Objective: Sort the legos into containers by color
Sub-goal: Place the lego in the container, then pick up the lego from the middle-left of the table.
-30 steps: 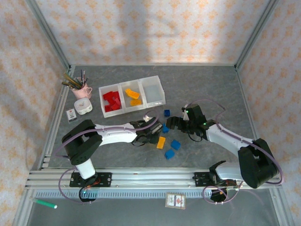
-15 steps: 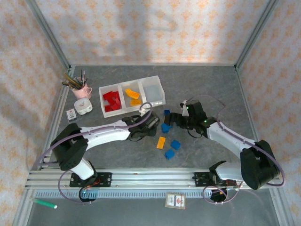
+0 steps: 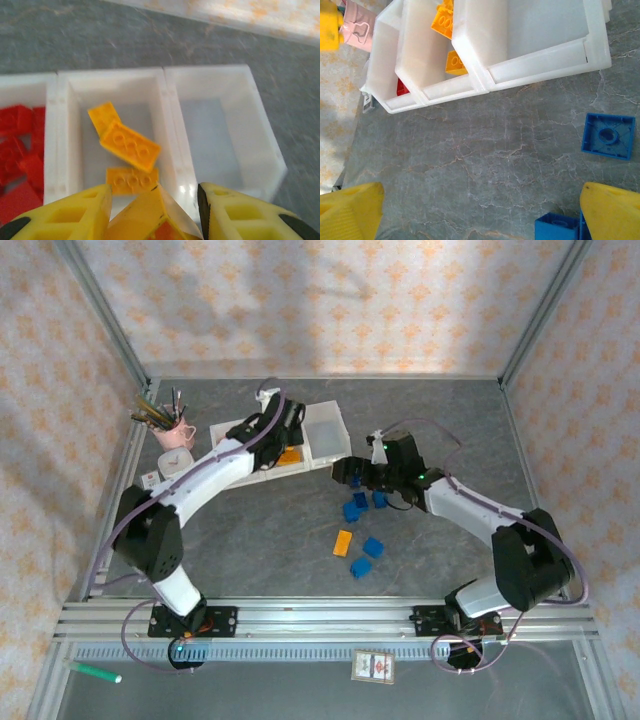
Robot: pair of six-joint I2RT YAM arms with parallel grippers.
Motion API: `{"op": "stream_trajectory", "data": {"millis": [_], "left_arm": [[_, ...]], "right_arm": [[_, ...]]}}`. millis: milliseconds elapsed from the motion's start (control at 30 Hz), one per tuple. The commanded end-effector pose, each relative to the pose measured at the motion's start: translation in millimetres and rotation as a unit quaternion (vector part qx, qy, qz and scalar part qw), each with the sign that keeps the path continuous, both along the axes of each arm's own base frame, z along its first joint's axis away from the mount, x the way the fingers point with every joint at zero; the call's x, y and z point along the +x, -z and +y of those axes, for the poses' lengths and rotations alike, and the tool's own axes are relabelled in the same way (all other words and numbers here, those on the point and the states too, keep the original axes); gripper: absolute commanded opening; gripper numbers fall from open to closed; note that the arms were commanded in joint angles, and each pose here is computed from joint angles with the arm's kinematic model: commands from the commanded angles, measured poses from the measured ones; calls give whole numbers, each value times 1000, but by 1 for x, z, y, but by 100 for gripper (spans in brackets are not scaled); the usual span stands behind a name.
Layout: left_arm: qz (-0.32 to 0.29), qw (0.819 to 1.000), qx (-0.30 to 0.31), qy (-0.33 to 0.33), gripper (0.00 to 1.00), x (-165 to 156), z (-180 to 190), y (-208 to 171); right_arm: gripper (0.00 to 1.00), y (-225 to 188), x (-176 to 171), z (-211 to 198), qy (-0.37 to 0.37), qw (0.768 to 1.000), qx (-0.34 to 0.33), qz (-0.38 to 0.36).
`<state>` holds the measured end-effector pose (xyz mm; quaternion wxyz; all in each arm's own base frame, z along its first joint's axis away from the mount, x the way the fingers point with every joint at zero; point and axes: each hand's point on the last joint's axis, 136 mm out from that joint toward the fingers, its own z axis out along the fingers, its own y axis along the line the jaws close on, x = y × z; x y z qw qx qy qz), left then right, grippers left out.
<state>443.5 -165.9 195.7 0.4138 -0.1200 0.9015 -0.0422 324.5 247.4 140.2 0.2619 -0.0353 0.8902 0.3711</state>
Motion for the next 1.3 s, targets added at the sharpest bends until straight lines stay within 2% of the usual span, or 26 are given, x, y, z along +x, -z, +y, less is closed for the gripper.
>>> {"op": "stream_trajectory", "data": {"millis": [0, 267, 433, 600, 700, 833, 867, 1033, 1267], "left_arm": [[7, 999, 39, -21, 41, 29, 20, 15], [30, 998, 44, -38, 42, 72, 31, 48], [46, 996, 61, -48, 62, 77, 36, 62], [38, 997, 55, -48, 71, 78, 35, 52], [30, 998, 42, -44, 72, 74, 34, 39], [28, 999, 18, -20, 75, 60, 25, 26], [15, 1000, 10, -16, 75, 53, 24, 9], [2, 999, -7, 33, 78, 11, -3, -10], [35, 992, -13, 122, 80, -71, -57, 8]], "right_arm": [[100, -11, 10, 7, -1, 1000, 15, -14], [100, -7, 12, 7, 0, 1000, 9, -11], [100, -6, 12, 7, -3, 1000, 4, -12], [100, -10, 13, 5, -2, 1000, 0, -16], [100, -13, 12, 2, 0, 1000, -4, -16], [100, -16, 10, -6, 12, 1000, -12, -20], [100, -16, 9, -9, 16, 1000, -14, -19], [100, -13, 1, -27, 33, 999, -24, -12], [100, 4, -19, -56, 59, 997, -43, 17]]}}
